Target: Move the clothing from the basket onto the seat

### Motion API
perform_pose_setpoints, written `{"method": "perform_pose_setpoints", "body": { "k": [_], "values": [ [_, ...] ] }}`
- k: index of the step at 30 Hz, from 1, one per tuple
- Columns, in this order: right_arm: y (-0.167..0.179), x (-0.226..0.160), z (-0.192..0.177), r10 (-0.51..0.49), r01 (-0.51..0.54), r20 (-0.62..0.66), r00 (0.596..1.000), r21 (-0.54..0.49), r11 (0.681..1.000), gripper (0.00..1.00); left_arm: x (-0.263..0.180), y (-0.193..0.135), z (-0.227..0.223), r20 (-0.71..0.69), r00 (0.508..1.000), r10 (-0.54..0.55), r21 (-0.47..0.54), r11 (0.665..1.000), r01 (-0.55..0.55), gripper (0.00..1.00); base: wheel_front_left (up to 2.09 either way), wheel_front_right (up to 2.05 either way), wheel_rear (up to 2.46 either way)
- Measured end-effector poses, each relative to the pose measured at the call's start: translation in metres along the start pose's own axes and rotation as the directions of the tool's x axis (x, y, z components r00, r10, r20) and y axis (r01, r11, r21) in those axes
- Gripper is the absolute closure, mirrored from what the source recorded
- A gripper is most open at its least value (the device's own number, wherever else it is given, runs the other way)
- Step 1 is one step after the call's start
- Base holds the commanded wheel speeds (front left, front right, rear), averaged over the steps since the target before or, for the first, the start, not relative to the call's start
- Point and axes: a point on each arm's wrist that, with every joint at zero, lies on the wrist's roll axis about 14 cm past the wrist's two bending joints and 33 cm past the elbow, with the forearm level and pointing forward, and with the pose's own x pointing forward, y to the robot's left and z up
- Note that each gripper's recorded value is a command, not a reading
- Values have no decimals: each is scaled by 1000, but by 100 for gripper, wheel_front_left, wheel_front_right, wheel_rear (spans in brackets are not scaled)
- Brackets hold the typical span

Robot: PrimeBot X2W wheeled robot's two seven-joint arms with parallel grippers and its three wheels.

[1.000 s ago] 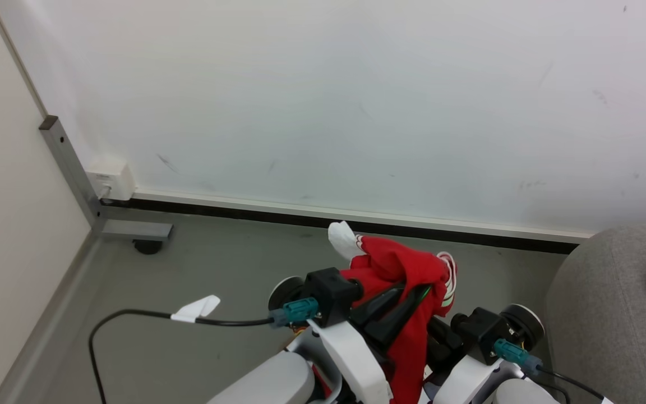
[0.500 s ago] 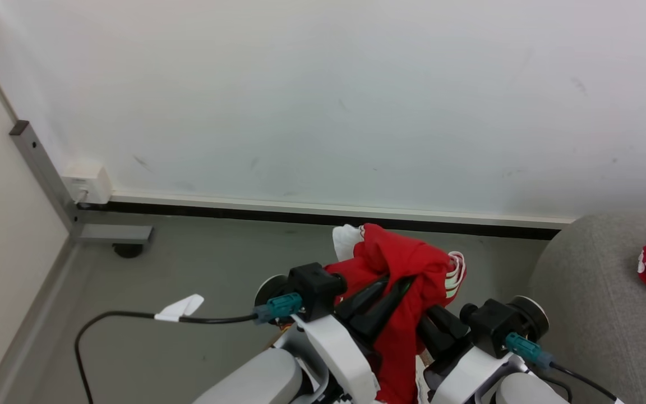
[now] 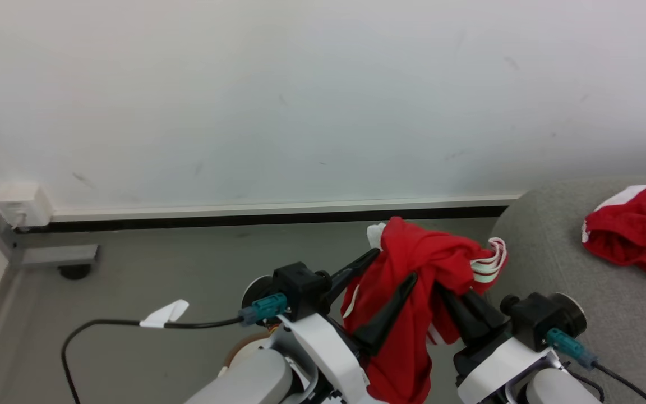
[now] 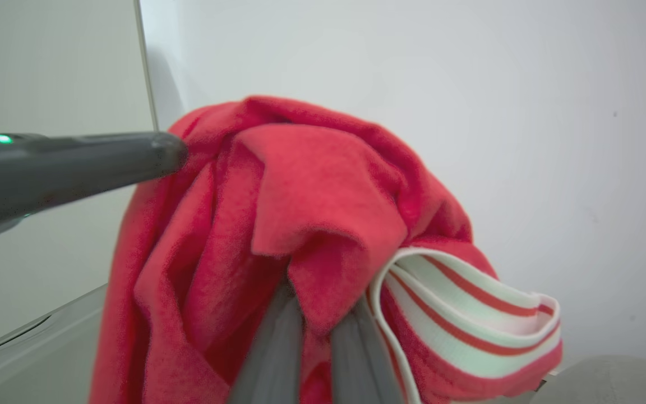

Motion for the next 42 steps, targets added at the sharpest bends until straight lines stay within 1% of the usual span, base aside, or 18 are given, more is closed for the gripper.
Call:
{"method": "perform_pose_setpoints", "body": {
  "k": [3, 6, 9, 11, 15, 18, 23, 25, 28, 31, 36, 40, 42],
  "values": [
    [-26, -12, 8, -80, 80, 22, 997, -6, 997, 100, 8, -8, -4, -4, 999, -33, -7, 999, 33, 0, 0, 0, 0],
    [-51, -27, 19, -163, 164, 52, 985, -16, 986, 100, 15, -18, -10, -15, 997, -74, -19, 997, 74, 0, 0, 0, 0],
    [-77, -49, 25, -252, 254, 68, 965, -30, 967, 100, 23, -30, -17, -23, 992, -124, -30, 992, 124, 0, 0, 0, 0],
    [-94, -65, 31, -311, 315, 86, 947, -41, 948, 100, 29, -40, -19, -20, 987, -158, -37, 987, 157, 0, 0, 0, 0],
    [-126, -102, 45, -427, 437, 125, 896, -65, 897, 100, 41, -59, -22, -9, 973, -231, -52, 972, 231, 0, 0, 0, 0],
    [-146, -133, 52, -510, 524, 143, 848, -80, 848, 100, 49, -70, -26, -1, 960, -280, -54, 959, 279, 0, 0, 0, 0],
    [-162, -176, 54, -611, 626, 150, 778, -93, 774, 100, 61, -88, -30, 21, 938, -347, -63, 936, 347, 0, 0, 0, 0],
    [-164, -190, 51, -642, 656, 143, 753, -93, 749, 100, 64, -95, -32, 26, 930, -366, -73, 928, 366, 0, 0, 0, 0],
    [-164, -204, 50, -674, 687, 143, 725, -84, 722, 100, 67, -103, -38, 21, 921, -390, -86, 917, 390, 0, 0, 0, 0],
    [-164, -210, 50, -687, 701, 143, 712, -89, 708, 100, 69, -110, -42, 20, 911, -412, -95, 906, 411, 0, 0, 0, 0],
    [-169, -212, 47, -697, 709, 131, 705, -104, 697, 100, 71, -109, -47, 21, 908, -418, -109, 902, 418, 0, 0, 0, 0],
    [-190, -207, 60, -699, 715, 153, 699, -150, 683, 100, 70, -99, -56, 13, 910, -415, -115, 903, 413, 0, 0, 0, 0],
    [-206, -204, 69, -707, 727, 170, 686, -166, 666, 100, 71, -89, -61, 2, 913, -407, -112, 908, 405, 0, 0, 0, 0]
  ]
}}
